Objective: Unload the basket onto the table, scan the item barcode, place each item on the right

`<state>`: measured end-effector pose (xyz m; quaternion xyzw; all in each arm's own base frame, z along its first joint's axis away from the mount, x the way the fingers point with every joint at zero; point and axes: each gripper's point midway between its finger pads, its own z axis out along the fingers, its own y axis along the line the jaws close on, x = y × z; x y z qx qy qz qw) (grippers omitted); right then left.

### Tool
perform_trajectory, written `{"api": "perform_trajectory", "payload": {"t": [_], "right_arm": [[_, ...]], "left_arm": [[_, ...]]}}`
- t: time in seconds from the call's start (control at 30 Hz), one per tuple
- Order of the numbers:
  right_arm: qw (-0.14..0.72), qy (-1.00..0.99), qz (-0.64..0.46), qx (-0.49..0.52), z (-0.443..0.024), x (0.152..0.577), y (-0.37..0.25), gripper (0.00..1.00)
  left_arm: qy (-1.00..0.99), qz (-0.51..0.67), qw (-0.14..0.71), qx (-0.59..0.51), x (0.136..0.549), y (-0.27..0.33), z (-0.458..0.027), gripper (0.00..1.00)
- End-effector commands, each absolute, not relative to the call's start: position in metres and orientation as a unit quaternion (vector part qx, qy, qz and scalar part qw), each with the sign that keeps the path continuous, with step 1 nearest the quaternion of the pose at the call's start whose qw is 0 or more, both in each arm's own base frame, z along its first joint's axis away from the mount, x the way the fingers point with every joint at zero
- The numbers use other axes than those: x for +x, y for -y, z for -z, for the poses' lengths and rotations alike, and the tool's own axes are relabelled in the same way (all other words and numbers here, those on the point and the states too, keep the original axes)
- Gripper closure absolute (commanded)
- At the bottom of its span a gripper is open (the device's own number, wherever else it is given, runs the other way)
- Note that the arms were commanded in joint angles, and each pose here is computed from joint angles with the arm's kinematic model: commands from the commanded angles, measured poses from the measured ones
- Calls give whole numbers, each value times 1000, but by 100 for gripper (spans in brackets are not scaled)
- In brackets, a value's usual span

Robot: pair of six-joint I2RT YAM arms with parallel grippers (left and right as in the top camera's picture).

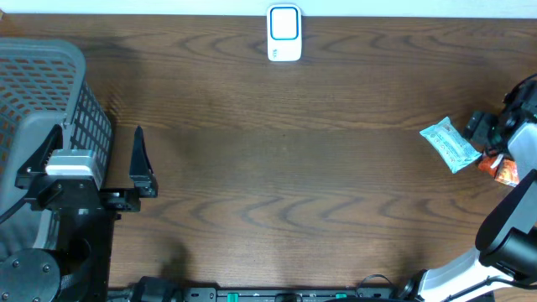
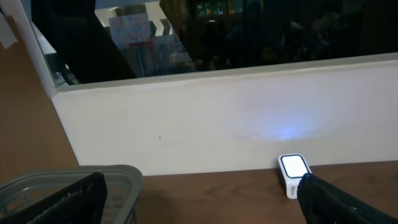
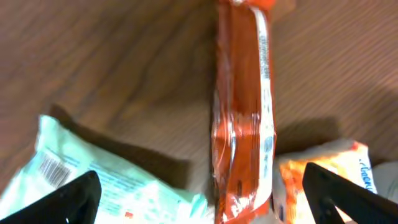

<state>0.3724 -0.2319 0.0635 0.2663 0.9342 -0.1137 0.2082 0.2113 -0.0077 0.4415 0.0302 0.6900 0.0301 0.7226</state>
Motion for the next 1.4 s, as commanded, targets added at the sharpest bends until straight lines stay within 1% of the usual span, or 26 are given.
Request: {"api": "perform_trajectory", "payload": {"t": [0.0,0.03,0.13,0.17,0.2,0.27,0.33,0.4,0.47,0.6,0.77,0.8,0.83,0.9,1.0,1.17,1.37], "right_arm": [[272,-914,111,281,-138,392,238,1],[285,-910,111,281,-157,393,238,1],[360,-889,99,266,-238,398,229,1],[426,-864,94,250,-297,397,220,1],[475,-842,94,237,-339,394,214,1],[542,-806,98,218,-397,386,204,1],[627,-747,111,190,-469,369,190,1],[679,-704,122,172,-517,347,174,1],[710,-674,122,163,-547,327,160,2],[726,-666,103,134,-562,308,127,1],[732,-661,143,83,-570,293,91,1],[735,-660,138,72,-570,289,79,1],[744,-658,108,47,-566,281,51,1],[754,-652,81,24,-564,269,29,1],[777,-627,49,3,-564,240,7,1],[819,-573,38,7,-561,178,8,1],[865,-501,21,23,-542,112,14,1]], "left_arm": [[-684,-31,729,29,213,7,-446,2],[-674,-29,738,27,212,7,-452,2],[-641,-25,767,24,208,8,-474,2],[-622,-49,781,35,204,6,-487,2],[-615,-70,785,37,202,1,-492,2],[-615,-118,779,23,200,-13,-493,2],[-627,-192,755,-1,198,-35,-487,2],[-642,-271,717,-15,193,-57,-479,2],[-646,-308,698,-15,189,-66,-476,2],[-642,-331,691,5,185,-66,-478,2],[-628,-332,704,-5,167,-70,-484,2],[-625,-335,705,-10,162,-73,-485,2],[-618,-342,707,-20,150,-77,-486,2],[-611,-344,713,-22,138,-79,-487,2],[-596,-322,736,-11,123,-70,-490,2],[-584,-281,761,17,100,-53,-483,2],[-553,-253,793,-36,60,-55,-482,2]]}}
